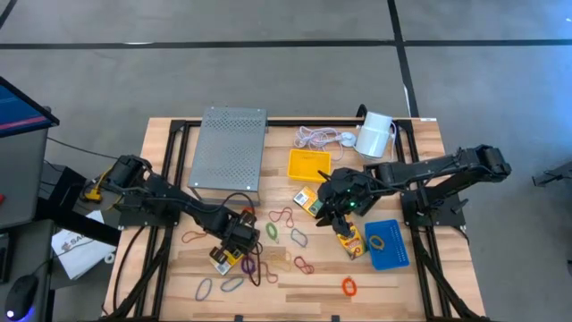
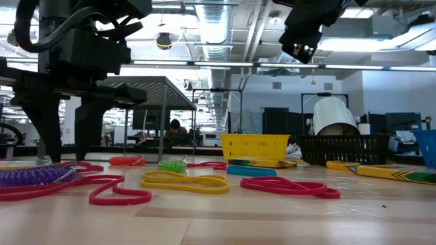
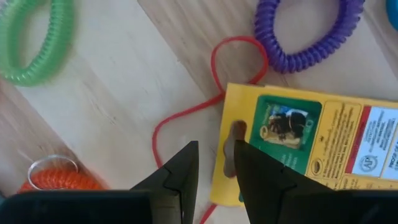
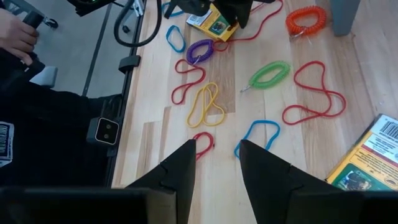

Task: Pick & Place Office Desk Supplies
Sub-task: Put the crayon box into the yellow bin

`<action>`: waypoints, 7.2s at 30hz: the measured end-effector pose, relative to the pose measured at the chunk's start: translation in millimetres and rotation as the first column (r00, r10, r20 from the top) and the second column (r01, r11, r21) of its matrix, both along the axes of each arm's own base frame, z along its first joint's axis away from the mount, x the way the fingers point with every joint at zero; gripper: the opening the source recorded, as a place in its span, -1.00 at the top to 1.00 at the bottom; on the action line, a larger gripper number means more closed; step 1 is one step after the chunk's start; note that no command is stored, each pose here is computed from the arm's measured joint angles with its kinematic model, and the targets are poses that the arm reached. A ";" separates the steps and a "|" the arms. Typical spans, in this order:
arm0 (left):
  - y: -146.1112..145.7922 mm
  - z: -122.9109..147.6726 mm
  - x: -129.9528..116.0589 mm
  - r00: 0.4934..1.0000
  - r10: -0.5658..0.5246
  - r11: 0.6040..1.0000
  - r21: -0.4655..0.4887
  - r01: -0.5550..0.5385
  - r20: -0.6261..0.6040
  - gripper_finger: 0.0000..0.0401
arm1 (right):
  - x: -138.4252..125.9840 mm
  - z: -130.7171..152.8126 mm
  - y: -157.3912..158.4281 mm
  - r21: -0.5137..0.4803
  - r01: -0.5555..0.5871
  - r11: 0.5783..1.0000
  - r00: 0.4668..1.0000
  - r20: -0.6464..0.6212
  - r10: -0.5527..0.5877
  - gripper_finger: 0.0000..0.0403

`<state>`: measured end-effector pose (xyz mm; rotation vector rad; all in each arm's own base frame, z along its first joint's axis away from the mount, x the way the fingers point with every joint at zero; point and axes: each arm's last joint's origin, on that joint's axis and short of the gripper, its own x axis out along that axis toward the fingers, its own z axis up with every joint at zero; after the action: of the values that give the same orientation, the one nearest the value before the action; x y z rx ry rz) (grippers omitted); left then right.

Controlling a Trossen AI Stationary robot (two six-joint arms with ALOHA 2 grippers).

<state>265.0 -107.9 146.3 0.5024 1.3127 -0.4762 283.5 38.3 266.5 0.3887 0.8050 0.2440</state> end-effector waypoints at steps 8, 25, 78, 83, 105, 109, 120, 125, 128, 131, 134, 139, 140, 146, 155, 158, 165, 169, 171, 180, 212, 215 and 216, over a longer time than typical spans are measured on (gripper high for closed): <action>-1.6 -10.9 2.4 1.000 -0.002 1.000 0.013 0.003 -0.030 0.50 | 0.4 0.4 -0.2 0.001 0.001 1.000 1.000 0.006 -0.001 0.39; -2.8 -16.4 1.9 0.996 -0.059 0.998 -0.008 0.059 -0.069 0.97 | 0.3 0.3 -0.3 -0.002 -0.001 1.000 1.000 0.005 0.001 0.39; 39.6 150.9 2.1 0.717 0.284 0.922 0.024 -0.387 0.637 1.00 | -62.7 61.9 -34.2 0.037 0.140 0.989 0.973 0.178 -0.144 0.39; 57.1 166.7 10.1 0.595 0.335 0.897 -0.055 -0.438 0.731 1.00 | -55.5 63.5 -35.9 0.012 0.186 0.982 0.956 0.228 -0.184 0.39; 113.2 177.2 21.4 0.499 0.339 0.849 -0.031 -0.527 0.798 1.00 | 21.0 38.2 -63.2 0.125 0.347 0.929 0.892 0.262 -0.368 0.10; 123.4 177.3 21.4 0.491 0.354 0.840 -0.040 -0.541 0.796 1.00 | 37.7 48.6 -62.9 0.071 0.339 0.938 0.901 0.261 -0.346 0.12; 129.8 176.7 20.9 0.494 0.351 0.832 -0.024 -0.554 0.796 1.00 | 70.5 54.3 -64.8 -0.102 0.356 0.929 0.925 0.178 -0.335 0.19; 129.6 176.6 21.0 0.498 0.350 0.837 -0.027 -0.546 0.794 1.00 | 77.1 48.5 -67.0 -0.131 0.367 0.921 0.925 0.156 -0.346 0.21; 129.5 176.7 21.0 0.498 0.349 0.838 -0.026 -0.545 0.794 1.00 | 76.1 49.5 -68.7 -0.136 0.371 0.919 0.924 0.159 -0.349 0.21; 129.5 176.7 21.0 0.499 0.349 0.838 -0.026 -0.545 0.794 1.00 | 71.5 55.1 -70.8 -0.161 0.386 0.908 0.917 0.177 -0.358 0.21; 129.3 176.6 21.1 0.500 0.349 0.841 -0.029 -0.540 0.793 1.00 | 68.8 59.1 -73.4 -0.174 0.392 0.903 0.913 0.193 -0.359 0.21; 128.5 176.9 21.6 0.501 0.347 0.849 -0.038 -0.527 0.793 1.00 | 67.3 59.7 -77.4 -0.200 0.391 0.899 0.914 0.198 -0.354 0.18; 128.5 176.9 21.6 0.501 0.347 0.849 -0.038 -0.528 0.793 1.00 | 67.1 59.5 -78.4 -0.201 0.393 0.897 0.914 0.196 -0.356 0.17; 127.1 177.0 21.7 0.500 0.345 0.848 -0.035 -0.529 0.794 1.00 | 66.5 59.3 -82.3 -0.213 0.407 0.888 0.908 0.197 -0.369 0.09; 126.4 179.4 22.9 0.478 0.343 0.849 -0.049 -0.526 0.809 1.00 | 71.9 51.7 -84.0 -0.220 0.408 0.886 0.909 0.182 -0.374 0.14; 126.2 180.1 23.5 0.473 0.342 0.854 -0.059 -0.517 0.812 1.00 | 76.0 47.5 -84.7 -0.233 0.422 0.876 0.904 0.184 -0.387 0.18; 125.9 180.0 23.8 0.478 0.342 0.861 -0.065 -0.505 0.809 1.00 | 79.8 45.3 -85.4 -0.246 0.432 0.868 0.899 0.198 -0.391 0.39; 125.9 180.2 23.9 0.475 0.342 0.860 -0.066 -0.505 0.811 1.00 | 79.6 44.8 -84.8 -0.270 0.394 0.879 0.916 0.197 -0.350 0.78; 125.9 180.1 23.8 0.476 0.342 0.861 -0.066 -0.505 0.810 1.00 | 79.6 44.7 -84.1 -0.278 0.365 0.889 0.927 0.197 -0.319 0.87; 125.7 180.2 24.3 0.456 0.376 0.850 -0.106 -0.515 0.807 1.00 | 77.8 43.1 -87.4 -0.237 0.341 0.910 0.937 0.166 -0.308 0.87; 99.7 166.8 -31.9 0.142 0.698 0.716 -0.677 -0.174 0.702 0.31 | 36.4 36.7 -123.6 -0.515 0.353 0.781 0.889 -0.074 -0.451 0.87; 96.6 147.7 -38.1 0.069 0.716 0.698 -0.711 -0.080 0.695 0.34 | 34.9 30.5 -124.9 -0.574 0.324 0.752 0.875 -0.119 -0.469 0.87; 96.7 143.6 -40.0 0.047 0.718 0.696 -0.716 -0.056 0.694 0.35 | 36.4 28.5 -125.7 -0.585 0.322 0.745 0.873 -0.122 -0.473 0.87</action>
<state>225.0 -11.2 289.9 -0.1524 -0.1027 0.1037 319.9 -87.4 295.0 0.0355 0.9899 -0.4609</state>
